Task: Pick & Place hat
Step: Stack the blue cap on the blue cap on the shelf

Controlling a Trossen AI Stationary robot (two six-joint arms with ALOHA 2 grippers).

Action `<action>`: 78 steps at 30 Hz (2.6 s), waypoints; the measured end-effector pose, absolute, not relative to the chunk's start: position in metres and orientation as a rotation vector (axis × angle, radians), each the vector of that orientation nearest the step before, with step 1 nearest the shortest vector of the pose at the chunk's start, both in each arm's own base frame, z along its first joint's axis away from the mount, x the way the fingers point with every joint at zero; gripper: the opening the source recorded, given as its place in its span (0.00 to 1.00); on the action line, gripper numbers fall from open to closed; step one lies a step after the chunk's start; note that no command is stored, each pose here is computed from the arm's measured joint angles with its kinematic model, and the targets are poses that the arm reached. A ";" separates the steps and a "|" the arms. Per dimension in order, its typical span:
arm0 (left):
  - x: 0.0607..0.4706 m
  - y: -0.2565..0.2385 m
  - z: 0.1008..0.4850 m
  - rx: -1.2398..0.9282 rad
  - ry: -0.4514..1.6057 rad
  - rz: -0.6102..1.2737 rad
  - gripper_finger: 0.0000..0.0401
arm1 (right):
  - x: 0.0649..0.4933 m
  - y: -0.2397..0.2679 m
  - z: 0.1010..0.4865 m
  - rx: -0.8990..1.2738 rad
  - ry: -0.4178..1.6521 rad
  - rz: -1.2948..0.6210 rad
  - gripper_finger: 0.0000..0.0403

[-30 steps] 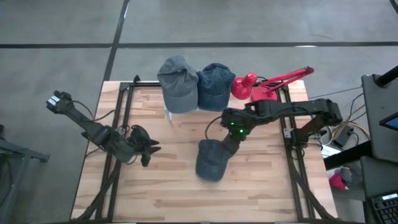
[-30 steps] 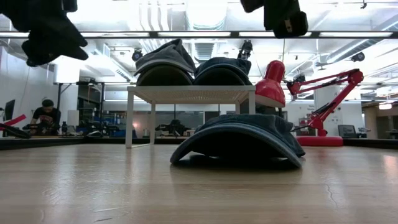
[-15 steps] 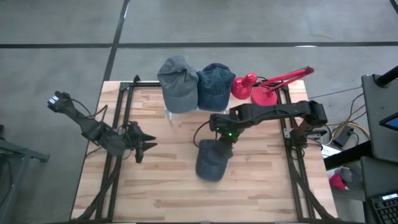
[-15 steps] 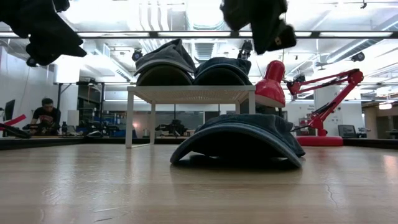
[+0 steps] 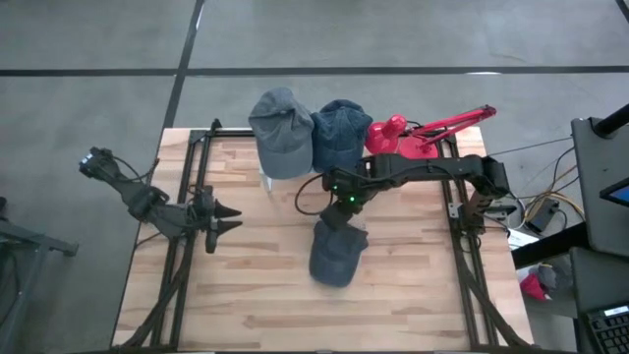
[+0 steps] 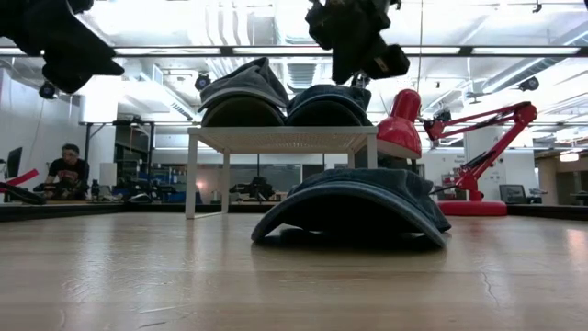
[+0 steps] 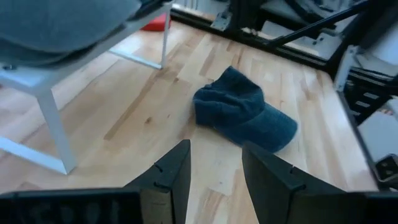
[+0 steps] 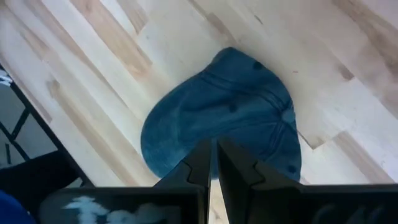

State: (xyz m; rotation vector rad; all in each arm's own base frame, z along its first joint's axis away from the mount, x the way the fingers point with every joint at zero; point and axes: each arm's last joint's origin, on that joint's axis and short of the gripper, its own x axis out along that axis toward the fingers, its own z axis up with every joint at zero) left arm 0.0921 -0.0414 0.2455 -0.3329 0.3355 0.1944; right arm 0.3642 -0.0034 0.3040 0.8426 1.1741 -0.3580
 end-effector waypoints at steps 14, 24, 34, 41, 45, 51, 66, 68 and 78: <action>0.071 -0.031 0.251 -0.285 0.309 0.034 0.30 | 0.404 -0.004 0.331 0.833 1.054 -0.321 0.05; 0.066 -0.028 0.248 -0.260 0.342 0.017 0.30 | 0.429 0.038 0.317 0.817 1.295 -0.308 0.05; 0.065 -0.027 0.246 -0.256 0.360 -0.001 0.30 | 0.424 0.078 0.287 0.707 1.552 -0.365 0.05; 0.065 -0.028 0.246 -0.259 0.364 -0.010 0.30 | 0.422 0.079 0.283 0.576 1.538 -0.377 0.05; 0.065 -0.028 0.246 -0.274 0.364 -0.007 0.30 | 0.426 0.079 0.286 0.442 1.448 -0.361 0.05; 0.065 -0.028 0.246 -0.305 0.364 -0.001 0.30 | 0.423 0.075 0.293 0.292 1.370 -0.421 0.05; 0.066 -0.028 0.248 -0.394 0.341 0.011 0.30 | 0.360 0.067 0.287 0.451 1.226 -0.348 0.05; 0.066 -0.028 0.249 -0.401 0.340 0.013 0.30 | 0.347 0.066 0.284 0.514 1.222 -0.319 0.05; 0.066 -0.027 0.249 -0.437 0.327 0.045 0.30 | 0.323 0.071 0.247 0.689 1.385 -0.258 0.11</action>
